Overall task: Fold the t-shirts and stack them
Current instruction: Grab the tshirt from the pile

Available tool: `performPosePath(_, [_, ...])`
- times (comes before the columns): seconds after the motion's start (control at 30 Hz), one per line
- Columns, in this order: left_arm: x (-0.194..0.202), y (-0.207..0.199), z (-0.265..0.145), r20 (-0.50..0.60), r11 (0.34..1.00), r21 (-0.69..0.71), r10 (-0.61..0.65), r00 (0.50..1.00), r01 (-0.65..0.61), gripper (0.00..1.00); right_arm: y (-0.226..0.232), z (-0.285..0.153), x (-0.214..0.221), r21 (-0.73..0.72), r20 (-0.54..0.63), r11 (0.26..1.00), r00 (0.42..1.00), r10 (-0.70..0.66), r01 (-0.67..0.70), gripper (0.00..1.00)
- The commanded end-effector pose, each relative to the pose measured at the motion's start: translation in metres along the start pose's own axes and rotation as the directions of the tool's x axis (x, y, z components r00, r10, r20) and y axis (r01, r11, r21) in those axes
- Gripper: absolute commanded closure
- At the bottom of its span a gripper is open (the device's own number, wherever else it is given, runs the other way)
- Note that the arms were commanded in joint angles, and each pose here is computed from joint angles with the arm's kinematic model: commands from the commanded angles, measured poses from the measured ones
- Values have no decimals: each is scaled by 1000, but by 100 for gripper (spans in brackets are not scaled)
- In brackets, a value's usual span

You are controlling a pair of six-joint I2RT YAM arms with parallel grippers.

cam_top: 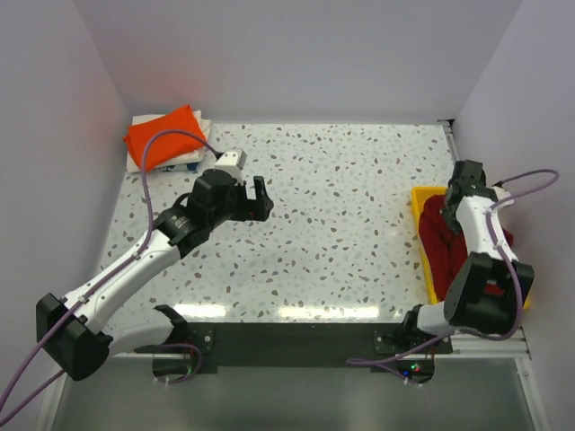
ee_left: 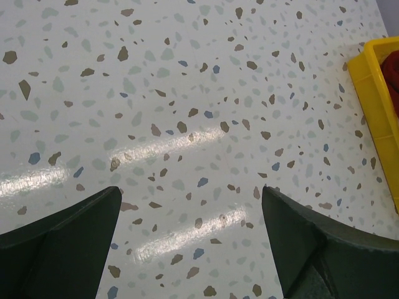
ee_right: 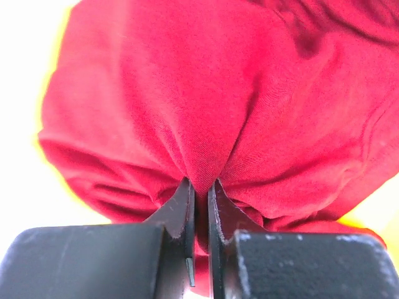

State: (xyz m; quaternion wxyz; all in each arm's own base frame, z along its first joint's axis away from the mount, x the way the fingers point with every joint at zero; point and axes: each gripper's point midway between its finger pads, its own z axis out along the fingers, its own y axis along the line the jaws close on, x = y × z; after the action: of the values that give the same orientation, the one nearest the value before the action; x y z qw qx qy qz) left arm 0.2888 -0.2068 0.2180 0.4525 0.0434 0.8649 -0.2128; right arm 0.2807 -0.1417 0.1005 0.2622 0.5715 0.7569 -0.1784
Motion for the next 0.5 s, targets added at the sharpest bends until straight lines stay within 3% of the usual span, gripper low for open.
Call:
performPosePath(0.0, [-13,-6,-7,33,1000,22,5,999,-5,0,21,-46,-33,-211,70,977,996,48,-33,100])
performPosePath(0.13, [-16,-7,-9,45,1000,29,-5,999,4,0,46,-109,-56,-493,126,870,990,57,12,100])
performPosePath(0.3, [-20,-9,-12,63,999,37,-17,998,15,0,64,-185,-91,-645,201,761,976,80,71,100])
performPosePath(0.47, [-28,-10,-14,89,999,33,-27,996,24,0,104,-298,-104,-826,265,531,962,72,188,100])
